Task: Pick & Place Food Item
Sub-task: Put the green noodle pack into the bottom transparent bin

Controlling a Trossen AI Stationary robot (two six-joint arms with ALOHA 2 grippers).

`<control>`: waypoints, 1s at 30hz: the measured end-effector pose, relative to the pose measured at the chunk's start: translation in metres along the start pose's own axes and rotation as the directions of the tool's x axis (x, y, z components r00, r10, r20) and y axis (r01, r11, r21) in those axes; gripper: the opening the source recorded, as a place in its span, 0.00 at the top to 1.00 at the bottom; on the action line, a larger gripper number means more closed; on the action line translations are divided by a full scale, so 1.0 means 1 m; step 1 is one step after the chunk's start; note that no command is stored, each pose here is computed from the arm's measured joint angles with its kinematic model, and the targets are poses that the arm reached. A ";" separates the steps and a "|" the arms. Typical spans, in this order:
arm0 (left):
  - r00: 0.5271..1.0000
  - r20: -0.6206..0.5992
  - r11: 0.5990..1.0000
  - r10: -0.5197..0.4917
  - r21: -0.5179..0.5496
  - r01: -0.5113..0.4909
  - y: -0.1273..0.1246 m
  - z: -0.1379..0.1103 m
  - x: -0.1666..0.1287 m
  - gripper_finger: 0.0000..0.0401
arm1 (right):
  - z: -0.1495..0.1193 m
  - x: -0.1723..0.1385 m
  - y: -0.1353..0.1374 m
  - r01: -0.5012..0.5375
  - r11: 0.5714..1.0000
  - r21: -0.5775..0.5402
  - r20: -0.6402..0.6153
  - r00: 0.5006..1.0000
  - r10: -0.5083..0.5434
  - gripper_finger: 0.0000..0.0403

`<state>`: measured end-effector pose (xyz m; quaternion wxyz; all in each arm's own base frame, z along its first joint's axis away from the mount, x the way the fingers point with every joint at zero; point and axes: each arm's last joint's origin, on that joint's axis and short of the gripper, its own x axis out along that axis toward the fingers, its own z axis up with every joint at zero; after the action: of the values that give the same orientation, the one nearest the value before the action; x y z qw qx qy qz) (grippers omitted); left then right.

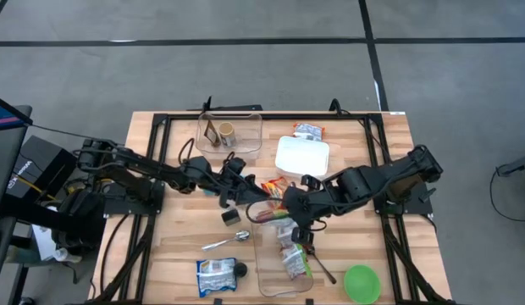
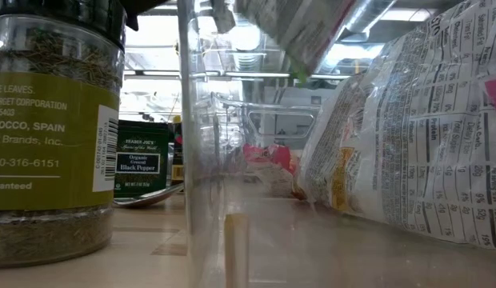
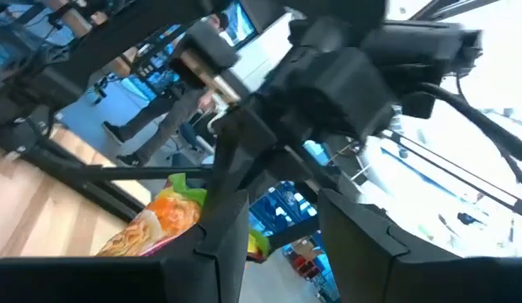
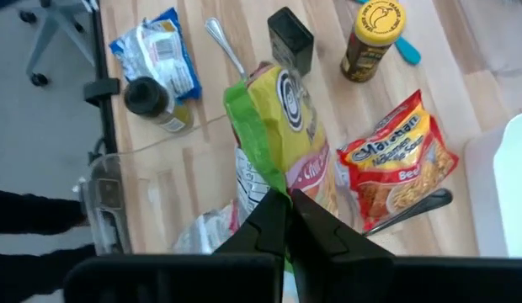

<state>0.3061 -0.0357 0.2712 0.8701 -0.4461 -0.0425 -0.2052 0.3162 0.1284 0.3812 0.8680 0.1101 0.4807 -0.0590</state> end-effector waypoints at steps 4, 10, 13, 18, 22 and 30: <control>0.999 0.033 1.000 -0.022 0.015 0.022 -0.008 0.010 -0.005 0.65 | -0.002 -0.009 0.007 -0.024 0.998 0.061 0.012 1.000 0.023 1.00; 0.996 0.075 0.991 -0.040 0.129 0.030 -0.021 0.025 -0.013 0.66 | -0.001 -0.026 0.020 -0.102 0.966 0.238 0.066 0.994 0.089 1.00; 0.995 0.098 0.985 -0.035 0.172 0.018 -0.026 0.030 -0.017 0.67 | -0.002 -0.031 0.027 -0.154 0.921 0.359 0.097 0.987 0.127 1.00; 0.990 0.137 0.973 -0.040 0.231 0.008 -0.033 0.035 -0.020 0.69 | -0.006 -0.033 0.038 -0.198 0.810 0.552 0.108 0.980 0.166 1.00; 0.990 0.138 0.971 -0.040 0.239 0.006 -0.033 0.035 -0.020 0.70 | -0.010 -0.032 0.049 -0.219 0.759 0.613 0.110 0.975 0.192 1.00; 0.990 0.137 0.971 -0.039 0.239 0.005 -0.033 0.034 -0.020 0.70 | -0.021 -0.012 0.073 -0.195 0.729 0.656 0.069 0.978 0.199 1.00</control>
<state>0.2788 -0.0190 0.3113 0.9098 -0.3514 -0.1330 -0.1762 0.3078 0.2043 0.3906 0.7730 0.4594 0.4172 -0.1319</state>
